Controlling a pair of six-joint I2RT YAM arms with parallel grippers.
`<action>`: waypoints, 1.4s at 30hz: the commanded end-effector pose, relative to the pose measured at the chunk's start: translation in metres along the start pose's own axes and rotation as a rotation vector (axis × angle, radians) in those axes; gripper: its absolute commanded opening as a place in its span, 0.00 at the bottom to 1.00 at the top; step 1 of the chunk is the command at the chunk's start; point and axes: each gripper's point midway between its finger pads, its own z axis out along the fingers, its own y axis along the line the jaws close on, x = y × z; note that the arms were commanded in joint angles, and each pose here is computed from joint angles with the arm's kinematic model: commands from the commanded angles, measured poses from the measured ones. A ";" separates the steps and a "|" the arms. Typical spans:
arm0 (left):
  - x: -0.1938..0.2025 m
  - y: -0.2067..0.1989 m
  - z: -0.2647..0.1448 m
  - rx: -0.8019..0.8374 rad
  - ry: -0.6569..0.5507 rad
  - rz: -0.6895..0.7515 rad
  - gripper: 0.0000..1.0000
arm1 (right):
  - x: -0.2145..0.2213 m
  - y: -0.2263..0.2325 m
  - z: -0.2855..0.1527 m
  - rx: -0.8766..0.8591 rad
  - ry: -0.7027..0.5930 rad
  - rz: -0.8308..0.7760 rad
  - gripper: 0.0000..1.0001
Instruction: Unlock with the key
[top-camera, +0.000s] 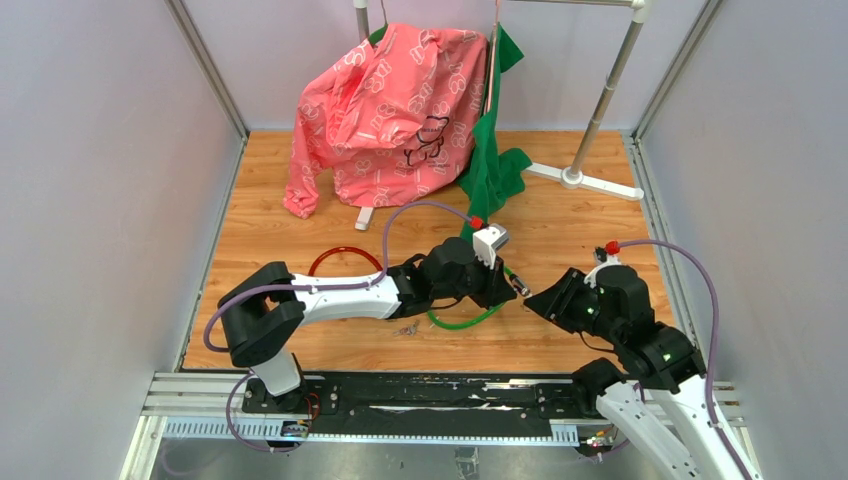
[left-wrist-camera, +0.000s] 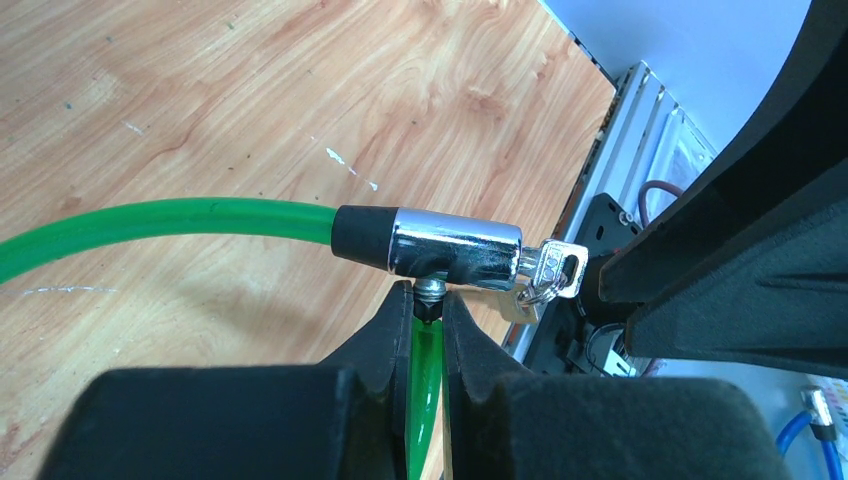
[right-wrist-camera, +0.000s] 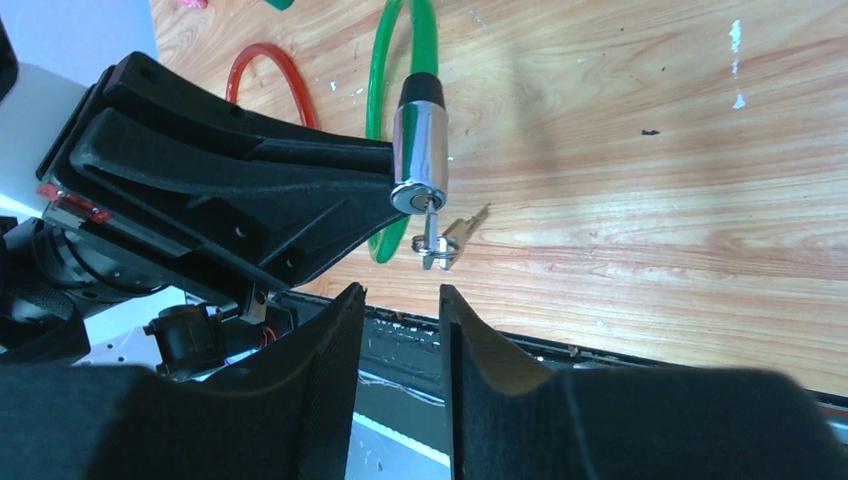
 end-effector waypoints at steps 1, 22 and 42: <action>-0.026 -0.018 -0.010 0.045 -0.083 0.027 0.00 | -0.008 -0.012 0.000 0.056 -0.059 0.018 0.35; -0.026 -0.022 -0.011 0.063 -0.079 0.032 0.00 | -0.016 -0.009 0.018 0.046 -0.085 0.017 0.16; -0.031 -0.033 -0.012 0.090 -0.051 -0.001 0.00 | 0.001 -0.032 0.020 0.100 0.040 -0.282 0.00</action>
